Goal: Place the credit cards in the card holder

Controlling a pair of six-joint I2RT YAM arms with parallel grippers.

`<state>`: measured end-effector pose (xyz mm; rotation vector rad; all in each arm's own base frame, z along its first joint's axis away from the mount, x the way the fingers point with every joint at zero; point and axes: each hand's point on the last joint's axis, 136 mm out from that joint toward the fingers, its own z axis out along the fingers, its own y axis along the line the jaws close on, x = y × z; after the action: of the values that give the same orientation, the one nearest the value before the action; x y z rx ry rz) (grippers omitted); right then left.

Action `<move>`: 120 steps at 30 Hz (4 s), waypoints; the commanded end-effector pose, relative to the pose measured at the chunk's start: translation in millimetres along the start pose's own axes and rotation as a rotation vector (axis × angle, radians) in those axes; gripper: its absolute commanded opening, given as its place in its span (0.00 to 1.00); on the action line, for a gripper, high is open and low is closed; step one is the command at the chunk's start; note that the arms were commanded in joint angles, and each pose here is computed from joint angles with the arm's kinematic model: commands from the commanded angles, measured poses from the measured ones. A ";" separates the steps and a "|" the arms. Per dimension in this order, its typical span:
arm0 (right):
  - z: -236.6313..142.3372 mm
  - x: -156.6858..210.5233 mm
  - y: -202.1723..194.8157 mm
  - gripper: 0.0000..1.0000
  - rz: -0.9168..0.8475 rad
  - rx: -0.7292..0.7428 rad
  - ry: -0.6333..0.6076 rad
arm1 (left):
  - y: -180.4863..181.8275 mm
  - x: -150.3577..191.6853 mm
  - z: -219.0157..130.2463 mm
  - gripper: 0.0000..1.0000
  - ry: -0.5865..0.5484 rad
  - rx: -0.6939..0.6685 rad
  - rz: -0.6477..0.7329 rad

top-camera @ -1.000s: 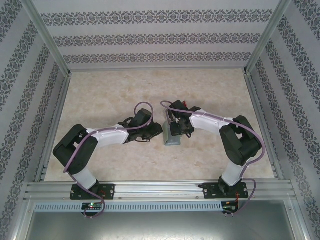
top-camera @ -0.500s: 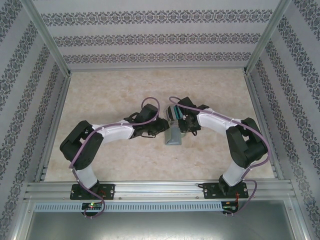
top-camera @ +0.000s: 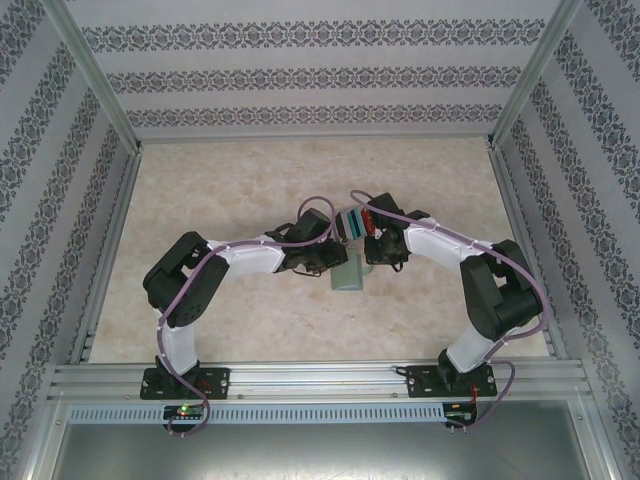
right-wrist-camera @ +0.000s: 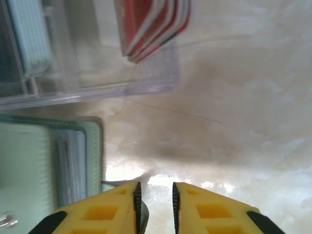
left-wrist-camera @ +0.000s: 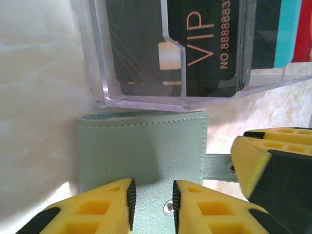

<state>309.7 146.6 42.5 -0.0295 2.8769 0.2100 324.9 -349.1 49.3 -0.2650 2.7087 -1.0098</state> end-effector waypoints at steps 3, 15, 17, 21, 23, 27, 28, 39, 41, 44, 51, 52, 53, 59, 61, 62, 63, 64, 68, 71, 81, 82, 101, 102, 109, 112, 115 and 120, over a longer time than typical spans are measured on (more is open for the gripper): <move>-8.0 9.3 -0.4 0.23 0.026 -0.052 0.018 | 9.6 13.7 8.0 0.29 0.043 -0.046 0.016; -10.9 18.9 6.8 0.28 0.035 -0.110 0.050 | 8.5 14.3 10.8 0.29 0.046 -0.044 0.015; -19.1 13.8 4.4 0.28 0.040 -0.097 0.015 | 8.5 15.2 11.7 0.29 0.050 -0.045 0.016; -28.9 8.0 7.9 0.29 0.048 -0.132 -0.007 | 8.3 15.2 12.4 0.29 0.049 -0.043 0.018; -24.9 9.7 8.7 0.27 0.052 -0.137 0.009 | 7.8 14.8 12.8 0.29 0.048 -0.041 0.016; -19.4 13.9 15.7 0.31 0.054 -0.174 0.040 | 6.2 14.8 12.8 0.29 0.047 -0.034 0.015; -19.6 13.8 17.5 0.37 0.054 -0.179 0.038 | 6.6 15.2 13.0 0.29 0.049 -0.035 0.013; -5.1 16.7 33.5 0.41 0.014 -0.174 0.091 | 4.2 15.4 13.1 0.29 0.048 -0.023 0.012; -5.8 15.8 33.3 0.42 0.010 -0.162 0.084 | 3.5 15.2 12.9 0.29 0.047 -0.021 0.012; -14.4 10.6 37.4 0.44 0.008 -0.178 0.061 | 3.7 15.6 12.3 0.29 0.047 -0.020 0.012; -14.3 10.1 47.6 0.47 -0.009 -0.175 0.054 | 1.1 10.9 7.7 0.28 0.004 0.006 -0.001; -11.5 11.2 46.3 0.45 -0.004 -0.169 0.057 | -0.2 10.0 6.3 0.27 -0.004 0.013 0.000; -11.0 10.9 45.3 0.43 0.002 -0.169 0.056 | -1.2 9.6 4.8 0.26 -0.008 0.017 0.004; -8.6 10.6 44.3 0.45 -0.026 -0.127 0.064 | -5.7 5.1 -8.3 0.27 -0.060 0.049 0.006; -6.5 10.5 42.1 0.45 -0.046 -0.093 0.067 | -8.1 2.4 -15.2 0.29 -0.084 0.056 0.009; -6.3 9.7 41.1 0.46 -0.054 -0.075 0.066 | -8.7 1.6 -18.5 0.30 -0.092 0.054 0.014; -6.3 9.5 40.3 0.46 -0.060 -0.061 0.067 | -9.4 1.4 -20.6 0.31 -0.096 0.055 0.019; -6.1 9.2 40.8 0.46 -0.069 -0.051 0.067 | -11.9 0.8 -23.5 0.32 -0.100 0.062 0.028; -5.8 11.2 51.1 0.47 -0.109 -0.057 0.076 | -7.6 -1.8 -33.5 0.33 -0.141 0.060 0.016; -4.9 11.3 51.9 0.48 -0.120 -0.035 0.076 | 5.8 -4.0 -44.4 0.32 -0.187 0.019 -0.010; 2.7 12.2 45.0 0.35 -0.172 0.058 0.089 | 20.0 -4.7 -50.2 0.30 -0.197 -0.012 -0.045; 2.0 11.4 44.3 0.33 -0.172 0.063 0.086 | 20.2 -4.3 -48.6 0.30 -0.190 -0.012 -0.046; -15.2 5.4 40.4 0.26 -0.173 0.088 0.030 | 6.6 3.5 -22.6 0.30 -0.084 0.027 -0.015; -15.5 5.5 40.2 0.26 -0.172 0.087 0.030 | 6.4 3.7 -21.9 0.30 -0.082 0.027 -0.014; -15.7 5.0 40.1 0.18 -0.176 0.087 0.030 | 6.7 4.3 -14.7 0.29 -0.063 0.022 -0.018; -16.9 5.6 39.8 0.12 -0.175 0.087 0.030 | 8.7 5.0 -13.4 0.29 -0.061 0.014 -0.020; -17.6 5.9 40.5 0.10 -0.170 0.078 0.029 | 9.9 5.3 -11.4 0.29 -0.056 0.006 -0.018; -22.7 7.1 49.5 0.00 -0.157 0.011 0.032 | 15.8 8.7 -3.0 0.28 -0.034 -0.010 -0.021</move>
<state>297.0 185.5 55.5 -0.2693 2.9034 0.0853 315.2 -334.3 44.6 -0.3416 2.6619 -0.9962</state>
